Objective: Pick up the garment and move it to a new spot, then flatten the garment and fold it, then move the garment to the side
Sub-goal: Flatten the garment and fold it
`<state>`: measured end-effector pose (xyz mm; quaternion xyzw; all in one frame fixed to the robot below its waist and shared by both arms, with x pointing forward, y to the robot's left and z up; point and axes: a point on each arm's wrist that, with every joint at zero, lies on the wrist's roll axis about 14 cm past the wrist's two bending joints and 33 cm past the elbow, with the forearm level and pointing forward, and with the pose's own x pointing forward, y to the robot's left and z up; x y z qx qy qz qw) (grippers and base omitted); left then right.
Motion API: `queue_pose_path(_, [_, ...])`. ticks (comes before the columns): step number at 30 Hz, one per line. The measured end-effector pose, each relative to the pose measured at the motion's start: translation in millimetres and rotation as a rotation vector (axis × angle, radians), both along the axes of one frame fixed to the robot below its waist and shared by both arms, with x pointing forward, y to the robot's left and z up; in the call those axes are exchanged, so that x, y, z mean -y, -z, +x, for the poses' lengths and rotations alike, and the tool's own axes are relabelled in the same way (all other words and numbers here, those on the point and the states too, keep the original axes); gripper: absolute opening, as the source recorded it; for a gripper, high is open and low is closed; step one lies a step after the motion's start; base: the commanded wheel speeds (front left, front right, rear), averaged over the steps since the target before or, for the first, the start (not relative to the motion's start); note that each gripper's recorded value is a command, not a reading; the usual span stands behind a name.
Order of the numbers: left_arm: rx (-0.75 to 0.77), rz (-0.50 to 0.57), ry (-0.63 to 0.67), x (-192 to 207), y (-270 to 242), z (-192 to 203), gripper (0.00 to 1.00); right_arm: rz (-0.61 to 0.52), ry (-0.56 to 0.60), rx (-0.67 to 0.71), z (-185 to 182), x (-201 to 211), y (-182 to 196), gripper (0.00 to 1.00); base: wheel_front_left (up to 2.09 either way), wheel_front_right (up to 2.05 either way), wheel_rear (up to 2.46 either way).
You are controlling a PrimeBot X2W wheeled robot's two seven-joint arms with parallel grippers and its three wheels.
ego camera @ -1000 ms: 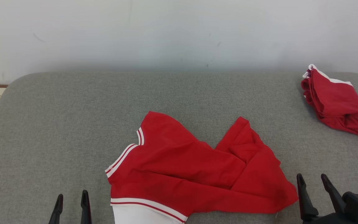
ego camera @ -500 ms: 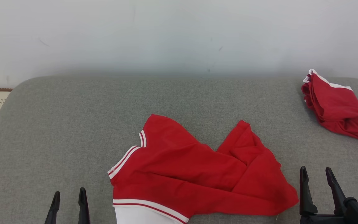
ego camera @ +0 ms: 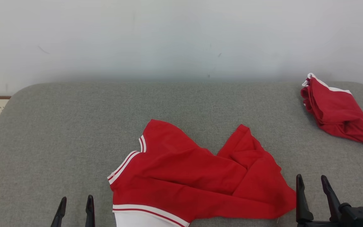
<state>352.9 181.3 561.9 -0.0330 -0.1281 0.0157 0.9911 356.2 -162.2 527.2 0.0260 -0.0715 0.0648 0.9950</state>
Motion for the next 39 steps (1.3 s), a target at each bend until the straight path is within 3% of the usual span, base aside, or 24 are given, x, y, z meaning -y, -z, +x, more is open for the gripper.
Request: queue_pose_path(39, [-0.006,-0.008,0.014,2.6,1.8,2.5,1.0,0.003,-0.003,-0.019,-5.5,-1.5,7.2,1.0,0.0,0.0,0.0])
